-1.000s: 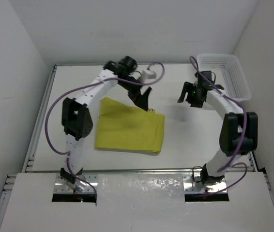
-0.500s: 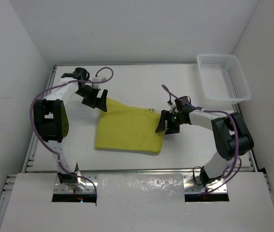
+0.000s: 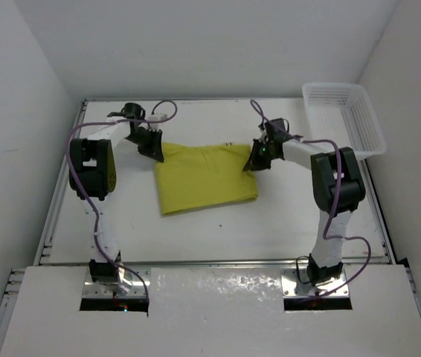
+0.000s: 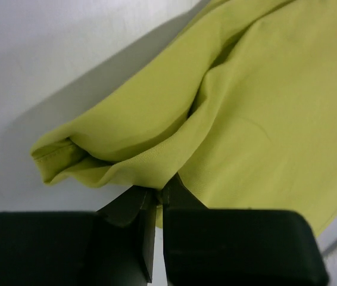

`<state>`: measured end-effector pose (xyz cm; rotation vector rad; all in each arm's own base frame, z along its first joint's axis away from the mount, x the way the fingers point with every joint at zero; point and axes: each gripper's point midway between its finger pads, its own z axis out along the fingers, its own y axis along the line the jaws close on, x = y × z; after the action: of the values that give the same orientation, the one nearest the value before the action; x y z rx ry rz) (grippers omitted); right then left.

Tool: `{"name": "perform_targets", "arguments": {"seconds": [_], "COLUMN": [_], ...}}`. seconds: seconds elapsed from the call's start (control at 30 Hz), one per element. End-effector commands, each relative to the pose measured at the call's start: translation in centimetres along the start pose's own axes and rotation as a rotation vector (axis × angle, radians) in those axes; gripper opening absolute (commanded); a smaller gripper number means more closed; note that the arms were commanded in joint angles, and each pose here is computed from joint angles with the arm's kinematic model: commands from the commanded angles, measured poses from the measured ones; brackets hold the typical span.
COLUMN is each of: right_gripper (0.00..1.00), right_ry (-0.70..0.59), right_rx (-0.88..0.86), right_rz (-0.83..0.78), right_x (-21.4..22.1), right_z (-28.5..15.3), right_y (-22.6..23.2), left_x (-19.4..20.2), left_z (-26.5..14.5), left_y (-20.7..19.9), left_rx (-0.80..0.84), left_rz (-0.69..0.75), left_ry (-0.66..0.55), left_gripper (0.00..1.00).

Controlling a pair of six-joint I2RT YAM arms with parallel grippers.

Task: Fold and stack the trousers
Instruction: Neatly place the folded trousers to the corner

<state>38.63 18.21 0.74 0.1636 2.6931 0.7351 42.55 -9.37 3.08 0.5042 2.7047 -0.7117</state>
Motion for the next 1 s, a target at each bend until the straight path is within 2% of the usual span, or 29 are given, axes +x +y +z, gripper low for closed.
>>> {"name": "perform_targets", "arguments": {"seconds": [0.0,0.03,0.07,0.1,0.13,0.17,0.2,0.23,0.27,0.33,0.37,0.43,0.47,0.53,0.57,0.6,0.67,0.7,0.73,0.77,0.8,0.83,0.87,0.9,0.93,0.97], "right_gripper": [0.0,0.0,0.0,0.0,0.0,0.0,0.0,0.0,0.0,0.01,0.04,0.11,0.19,0.32,0.46,0.5,0.59,0.66,0.69,0.73,0.76,0.79,0.81,0.88,0.99,0.99], "right_ry": [-0.181,-0.187,-0.198,-0.234,-0.229,-0.273,-0.276,-0.243,-0.294,-0.275,-0.33,-0.349,-0.376,-0.41,-0.422,-0.432,-0.47,-0.494,-0.525,-0.545,-0.566,-0.579,-0.595,-0.639,-0.637,-0.662], "right_rx": [0.144,0.202,0.238,0.27,0.341,0.359,0.381,0.415,0.434,0.49,0.517,0.527,0.523,0.514,0.509,0.511,0.51,0.503,0.491,0.477,0.458,0.429,0.408,0.377,0.333,0.296], "right_rz": [0.016,0.022,0.027,0.034,0.031,0.028,0.028,0.03,0.029,0.046,0.051,0.067,0.071,0.063,0.058,0.052,0.02,0.006,-0.014,-0.028,-0.042,-0.065,-0.083,-0.104,-0.13,-0.152], "right_x": [-8.2,-9.0,-10.0,-12.3,-12.8,-15.3,-16.0,-15.9,-18.2,-18.7,-20.9,-21.8,-22.7,-23.6,-23.9,-24.2,-25.3,-25.9,-26.7,-27.2,-27.7,-28.0,-28.3,-28.8,-28.5,-28.1], "right_z": [-1.5,-1.9,-2.2,-2.7,-3.1,-4.1,-4.1,-3.1,-3.9,-2.9,-4.0,-3.5,-3.8,-3.8,-3.9,-4.1,-5.5,-6.2,-7.6,-8.5,-9.5,-10.4,-11.4,-14.1,-15.2,-17.7], "right_y": [-3.2,-4.6,-5.6,-6.6,-8.1,-8.5,-9.2,-10.6,-10.9,-12.9,-13.2,-14.1,-14.0,-13.9,-13.6,-13.6,-12.8,-12.2,-11.1,-10.4,-9.4,-8.2,-7.0,-5.0,-3.4,-1.6], "left_x": [-6.7,-9.2,-10.1,-13.2,-13.8,-15.4,-18.2,-19.4,-20.3,-22.7,-24.1,-25.4,-26.4,-27.7,-28.1,-28.6,-28.9,-29.2,-29.7,-29.7,-30.1,-30.6,-30.6,-30.3,-30.7,-30.1], "left_z": [1.6,1.1,2.8,1.9,3.6,4.4,3.5,3.8,5.7,5.8,6.1,6.5,6.4,6.1,5.9,5.5,5.1,4.5,3.6,3.1,2.1,0.3,-1.0,-1.6,-4.9,-5.6], "left_y": [-1.0,-1.3,-1.6,-2.3,-1.9,-2.6,-3.4,-3.5,-3.5,-3.8,-4.0,-3.4,-3.7,-3.3,-3.1,-2.5,-1.7,-1.1,-0.6,-0.5,-0.3,-0.7,-0.7,-1.1,-2.2,-3.1], "left_rx": [0.019,0.018,0.036,0.034,0.039,0.047,0.043,0.042,0.049,0.027,0.021,-0.023,-0.022,-0.056,-0.073,-0.107,-0.144,-0.177,-0.208,-0.209,-0.23,-0.239,-0.242,-0.214,-0.194,-0.149], "left_rz": [0.105,0.127,0.115,0.15,0.143,0.144,0.177,0.18,0.164,0.172,0.182,0.158,0.172,0.17,0.165,0.155,0.148,0.132,0.109,0.1,0.085,0.079,0.057,0.055,0.061,0.06], "left_ry": [-0.159,-0.215,-0.221,-0.289,-0.287,-0.318,-0.386,-0.416,-0.442,-0.52,-0.579,-0.634,-0.676,-0.726,-0.744,-0.762,-0.777,-0.792,-0.811,-0.815,-0.83,-0.852,-0.855,-0.847,-0.875,-0.856], "left_gripper": [0.0,0.0,0.0,0.0,0.0,0.0,0.0,0.0,0.0,0.0,0.0,0.03,0.04,0.15,0.24,0.47,0.65,0.78,0.85,0.85,0.94,0.97,0.98,1.0,1.0,1.0]}}
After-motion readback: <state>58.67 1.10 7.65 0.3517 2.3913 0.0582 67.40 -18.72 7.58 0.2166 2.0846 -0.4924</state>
